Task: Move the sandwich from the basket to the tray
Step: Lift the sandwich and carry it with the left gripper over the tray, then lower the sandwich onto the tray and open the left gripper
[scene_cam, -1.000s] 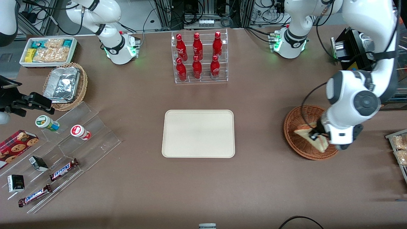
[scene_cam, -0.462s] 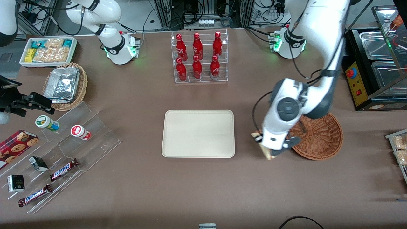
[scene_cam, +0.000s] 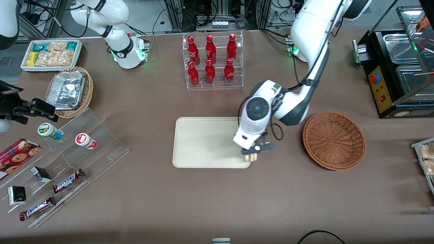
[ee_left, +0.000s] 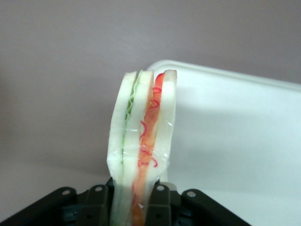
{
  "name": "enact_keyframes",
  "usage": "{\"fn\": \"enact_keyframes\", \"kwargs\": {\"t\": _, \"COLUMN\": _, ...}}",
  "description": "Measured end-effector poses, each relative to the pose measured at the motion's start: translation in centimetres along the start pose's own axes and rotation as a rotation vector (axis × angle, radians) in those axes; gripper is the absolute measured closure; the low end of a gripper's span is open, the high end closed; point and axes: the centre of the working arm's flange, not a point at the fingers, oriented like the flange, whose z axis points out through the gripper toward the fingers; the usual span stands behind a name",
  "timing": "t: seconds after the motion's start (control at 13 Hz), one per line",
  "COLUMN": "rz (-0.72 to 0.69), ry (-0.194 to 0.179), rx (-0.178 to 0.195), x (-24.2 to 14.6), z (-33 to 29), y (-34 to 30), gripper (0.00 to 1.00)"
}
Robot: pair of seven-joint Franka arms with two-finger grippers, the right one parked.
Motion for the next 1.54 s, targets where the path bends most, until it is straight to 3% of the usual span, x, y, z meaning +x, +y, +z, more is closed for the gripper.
{"fn": "enact_keyframes", "kwargs": {"t": 0.38, "rz": 0.170, "ry": -0.029, "rx": -0.008, "x": -0.4, "z": 3.7, "y": 2.8, "gripper": 0.73}}
{"fn": "enact_keyframes", "kwargs": {"t": 0.54, "rz": 0.155, "ry": -0.032, "rx": -0.023, "x": -0.2, "z": 5.0, "y": 3.2, "gripper": 0.72}}
{"fn": "enact_keyframes", "kwargs": {"t": 0.69, "rz": 0.127, "ry": -0.012, "rx": -0.056, "x": -0.3, "z": 5.8, "y": 4.0, "gripper": 0.72}}
{"fn": "enact_keyframes", "kwargs": {"t": 1.08, "rz": 0.106, "ry": -0.006, "rx": -0.064, "x": -0.3, "z": 6.0, "y": 4.3, "gripper": 0.65}}
{"fn": "enact_keyframes", "kwargs": {"t": 1.31, "rz": 0.104, "ry": 0.001, "rx": -0.069, "x": -0.1, "z": 5.7, "y": 4.4, "gripper": 0.34}}
{"fn": "enact_keyframes", "kwargs": {"t": 1.54, "rz": 0.063, "ry": 0.041, "rx": -0.090, "x": 1.6, "z": 2.6, "y": 3.6, "gripper": 0.03}}
